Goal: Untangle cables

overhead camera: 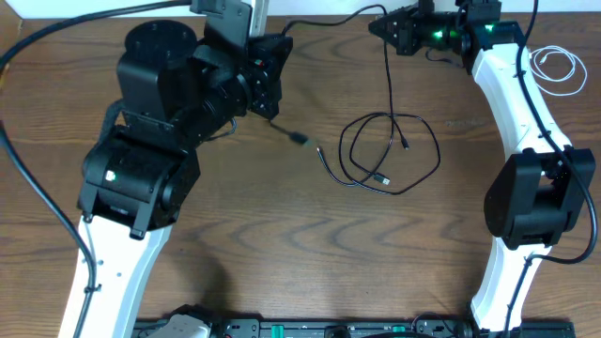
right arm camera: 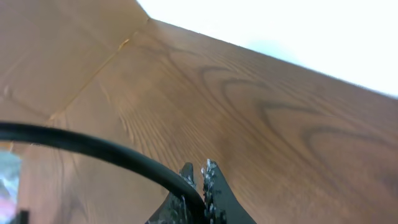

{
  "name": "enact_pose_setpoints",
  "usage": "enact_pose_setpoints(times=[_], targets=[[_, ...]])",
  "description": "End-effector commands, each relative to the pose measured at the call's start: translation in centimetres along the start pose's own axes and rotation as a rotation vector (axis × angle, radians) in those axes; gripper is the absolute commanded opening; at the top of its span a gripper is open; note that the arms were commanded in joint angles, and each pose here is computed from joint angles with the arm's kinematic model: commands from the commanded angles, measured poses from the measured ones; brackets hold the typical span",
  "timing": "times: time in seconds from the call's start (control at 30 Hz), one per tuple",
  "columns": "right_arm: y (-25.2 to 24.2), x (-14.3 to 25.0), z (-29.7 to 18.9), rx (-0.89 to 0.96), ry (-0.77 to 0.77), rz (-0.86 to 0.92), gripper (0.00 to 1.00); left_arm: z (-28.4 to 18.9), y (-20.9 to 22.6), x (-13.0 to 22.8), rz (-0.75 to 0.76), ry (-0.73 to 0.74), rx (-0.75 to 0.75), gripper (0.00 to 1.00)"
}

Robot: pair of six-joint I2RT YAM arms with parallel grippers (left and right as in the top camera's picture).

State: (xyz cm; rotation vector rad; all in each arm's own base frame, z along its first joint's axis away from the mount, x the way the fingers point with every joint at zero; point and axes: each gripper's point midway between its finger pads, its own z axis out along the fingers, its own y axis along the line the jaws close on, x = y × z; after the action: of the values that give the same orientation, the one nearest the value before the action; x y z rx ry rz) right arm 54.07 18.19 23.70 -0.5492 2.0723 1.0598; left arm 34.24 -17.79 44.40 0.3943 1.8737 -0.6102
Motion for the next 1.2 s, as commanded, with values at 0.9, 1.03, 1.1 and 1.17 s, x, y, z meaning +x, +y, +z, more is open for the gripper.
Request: enact_pose_setpoints(times=[0.9,1.03,1.1,1.17], targets=[[11.5,-10.4,-22.6,0.621,-0.296,-0.307,0.01,3.4,3.1,6.2,-0.091,0.249,-0.059,0.55],[12.5,-9.6,-21.5,0.516,-0.297,-0.176,0.01,3.4,3.1,6.2,-0.091,0.249,-0.060,0.55],[12.7,-9.9,-21.6,0.497,-0.334,-0.084,0.01,3.4,3.1,6.2,-0.091,0.250,-0.059,0.55],[13.1,-10.2,-21.6,0.451,-0.381,0.052,0.01,3.4,3.1,6.4,-0.090,0.256,-0.060,0.55]])
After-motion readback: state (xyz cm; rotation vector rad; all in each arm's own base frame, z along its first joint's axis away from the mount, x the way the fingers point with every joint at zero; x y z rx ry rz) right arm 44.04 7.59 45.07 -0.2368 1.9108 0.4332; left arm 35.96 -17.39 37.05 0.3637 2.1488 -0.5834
